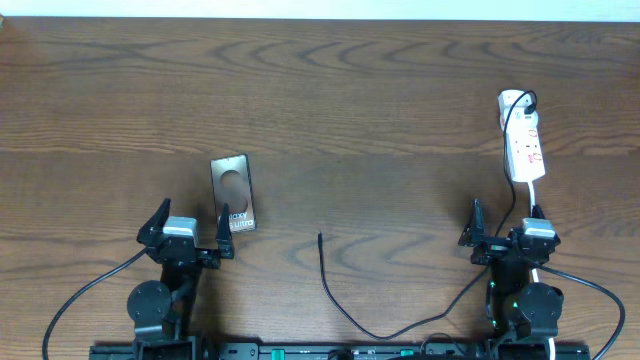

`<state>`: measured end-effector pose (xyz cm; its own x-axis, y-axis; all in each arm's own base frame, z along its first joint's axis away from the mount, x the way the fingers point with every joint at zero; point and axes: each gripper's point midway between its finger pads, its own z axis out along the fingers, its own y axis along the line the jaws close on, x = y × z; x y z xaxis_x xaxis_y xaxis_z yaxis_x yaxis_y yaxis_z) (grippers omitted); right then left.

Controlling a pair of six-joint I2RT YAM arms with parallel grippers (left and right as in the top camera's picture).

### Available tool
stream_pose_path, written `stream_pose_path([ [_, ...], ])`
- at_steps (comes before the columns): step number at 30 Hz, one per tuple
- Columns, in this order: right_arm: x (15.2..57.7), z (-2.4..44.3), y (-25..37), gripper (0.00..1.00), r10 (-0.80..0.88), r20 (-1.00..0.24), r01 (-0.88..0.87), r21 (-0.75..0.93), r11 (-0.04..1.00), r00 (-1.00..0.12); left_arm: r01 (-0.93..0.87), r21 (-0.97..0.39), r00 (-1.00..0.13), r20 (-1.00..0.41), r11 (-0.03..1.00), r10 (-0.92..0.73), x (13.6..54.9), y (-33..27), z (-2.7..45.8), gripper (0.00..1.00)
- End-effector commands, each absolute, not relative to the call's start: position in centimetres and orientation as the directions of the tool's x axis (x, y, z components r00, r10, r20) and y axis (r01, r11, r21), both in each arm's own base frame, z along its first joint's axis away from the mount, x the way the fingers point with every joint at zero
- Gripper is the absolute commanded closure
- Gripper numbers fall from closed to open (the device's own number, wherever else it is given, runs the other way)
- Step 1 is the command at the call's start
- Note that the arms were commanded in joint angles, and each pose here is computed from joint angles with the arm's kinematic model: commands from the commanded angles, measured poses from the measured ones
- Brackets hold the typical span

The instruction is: Plug charger to phone and switch on socket

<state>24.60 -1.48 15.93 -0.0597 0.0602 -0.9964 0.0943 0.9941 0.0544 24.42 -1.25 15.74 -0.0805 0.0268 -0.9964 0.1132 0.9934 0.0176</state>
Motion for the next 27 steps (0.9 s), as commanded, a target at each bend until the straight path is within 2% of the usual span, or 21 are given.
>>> stream_pose_path([
  [1, 24.59, 15.90, -1.18, 0.01, 0.072, -0.996, 0.082, 0.067, 0.994, -0.059, 0.134, -0.004, -0.128, -0.992, 0.991, 0.013, 24.29, -1.59, 14.29, 0.03],
  [27, 24.59, 15.90, -1.18, 0.01, 0.072, -0.996, 0.082, 0.067, 0.994, -0.059, 0.124, -0.003, -0.128, -0.992, 0.992, 0.013, 24.31, -1.41, 14.29, 0.03],
])
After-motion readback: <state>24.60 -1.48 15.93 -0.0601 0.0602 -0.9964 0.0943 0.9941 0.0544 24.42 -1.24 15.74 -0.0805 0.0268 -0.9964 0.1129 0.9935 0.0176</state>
